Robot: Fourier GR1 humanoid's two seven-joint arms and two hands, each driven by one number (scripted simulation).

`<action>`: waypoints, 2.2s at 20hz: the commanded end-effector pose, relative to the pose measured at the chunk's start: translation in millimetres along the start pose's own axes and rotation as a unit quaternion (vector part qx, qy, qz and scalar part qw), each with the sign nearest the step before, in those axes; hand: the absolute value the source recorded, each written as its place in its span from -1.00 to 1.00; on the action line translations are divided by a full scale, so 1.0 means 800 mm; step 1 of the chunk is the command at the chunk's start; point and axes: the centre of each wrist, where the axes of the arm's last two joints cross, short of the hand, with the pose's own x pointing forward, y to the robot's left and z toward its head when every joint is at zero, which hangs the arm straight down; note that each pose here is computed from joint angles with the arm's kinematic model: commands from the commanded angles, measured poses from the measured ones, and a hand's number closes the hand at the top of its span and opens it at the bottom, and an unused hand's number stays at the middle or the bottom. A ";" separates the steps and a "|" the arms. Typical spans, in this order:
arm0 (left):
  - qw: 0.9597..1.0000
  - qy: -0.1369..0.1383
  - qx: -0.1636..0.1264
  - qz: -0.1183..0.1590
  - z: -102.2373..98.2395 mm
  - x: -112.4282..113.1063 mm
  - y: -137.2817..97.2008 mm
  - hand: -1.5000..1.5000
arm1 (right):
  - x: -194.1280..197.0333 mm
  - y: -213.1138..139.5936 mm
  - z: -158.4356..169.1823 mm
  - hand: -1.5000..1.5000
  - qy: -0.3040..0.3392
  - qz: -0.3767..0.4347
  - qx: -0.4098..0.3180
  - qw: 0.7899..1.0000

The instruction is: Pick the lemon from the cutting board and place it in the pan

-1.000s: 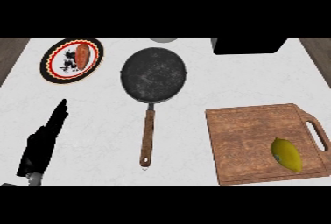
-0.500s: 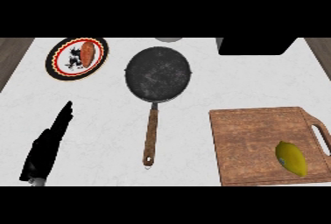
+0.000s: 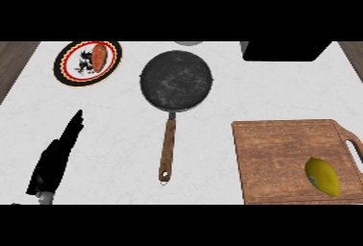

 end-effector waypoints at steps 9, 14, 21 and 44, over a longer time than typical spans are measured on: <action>1.000 -0.007 -0.006 -0.004 0.007 0.018 -0.010 0.00 | 0.065 0.028 -0.025 -1.00 0.089 0.120 0.091 0.985; 1.000 0.005 0.000 0.003 0.002 0.009 -0.021 0.00 | 0.067 0.048 -0.039 -1.00 0.111 0.138 0.121 0.977; 1.000 0.006 -0.002 -0.003 0.003 0.030 0.011 0.00 | 0.067 0.052 -0.047 -1.00 0.119 0.139 0.141 0.973; 1.000 0.010 0.002 0.004 -0.001 -0.004 0.003 0.00 | 0.015 0.141 -0.094 -1.00 0.190 0.181 0.160 0.951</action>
